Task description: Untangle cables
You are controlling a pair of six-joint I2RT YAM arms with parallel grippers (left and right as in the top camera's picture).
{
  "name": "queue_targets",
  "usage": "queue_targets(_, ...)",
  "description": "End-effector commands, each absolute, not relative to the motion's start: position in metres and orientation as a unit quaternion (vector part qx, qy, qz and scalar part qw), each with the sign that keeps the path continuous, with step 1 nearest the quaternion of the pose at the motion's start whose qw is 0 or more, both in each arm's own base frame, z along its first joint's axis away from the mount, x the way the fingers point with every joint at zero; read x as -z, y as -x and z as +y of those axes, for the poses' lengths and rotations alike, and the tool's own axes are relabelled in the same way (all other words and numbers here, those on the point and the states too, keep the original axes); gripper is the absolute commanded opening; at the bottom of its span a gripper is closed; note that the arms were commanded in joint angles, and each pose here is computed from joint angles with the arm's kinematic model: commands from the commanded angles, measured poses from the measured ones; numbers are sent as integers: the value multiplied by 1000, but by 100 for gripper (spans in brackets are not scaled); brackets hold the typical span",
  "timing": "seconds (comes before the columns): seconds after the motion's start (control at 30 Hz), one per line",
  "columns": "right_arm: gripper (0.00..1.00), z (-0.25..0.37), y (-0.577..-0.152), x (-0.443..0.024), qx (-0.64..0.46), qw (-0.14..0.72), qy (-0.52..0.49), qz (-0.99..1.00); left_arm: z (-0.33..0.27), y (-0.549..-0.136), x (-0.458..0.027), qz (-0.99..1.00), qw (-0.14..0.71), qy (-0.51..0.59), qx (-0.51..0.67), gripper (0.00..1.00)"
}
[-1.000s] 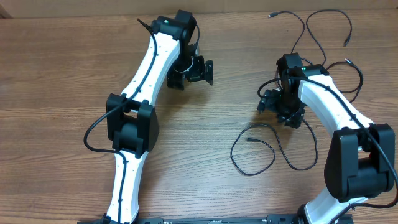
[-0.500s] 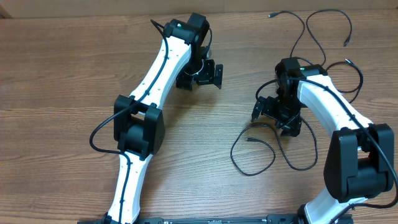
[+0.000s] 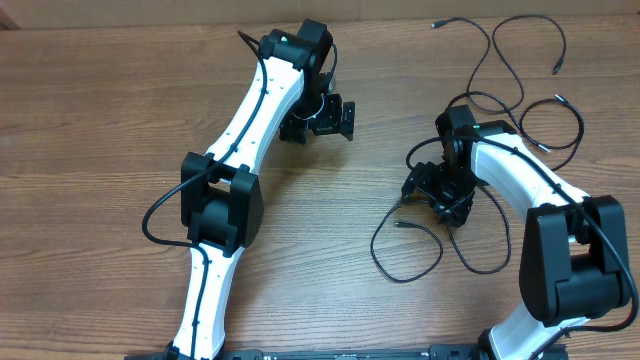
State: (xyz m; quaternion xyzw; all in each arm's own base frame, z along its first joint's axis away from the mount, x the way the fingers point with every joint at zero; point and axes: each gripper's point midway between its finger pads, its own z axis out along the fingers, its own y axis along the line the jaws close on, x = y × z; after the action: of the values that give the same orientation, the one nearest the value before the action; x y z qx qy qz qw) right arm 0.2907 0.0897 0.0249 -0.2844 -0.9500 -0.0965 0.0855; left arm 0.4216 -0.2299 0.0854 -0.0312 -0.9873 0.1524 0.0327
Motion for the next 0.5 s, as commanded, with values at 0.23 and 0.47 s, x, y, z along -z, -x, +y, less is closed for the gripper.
queue_targets(0.23,73,90,-286,-17,99,76,331,-935,-228,-429,-95,-987,16,27,-155,99)
queue_targets(0.47,70,91,-288,-4,108,61,335,-934,-227,-429,-95,-987,16,26,-155,100)
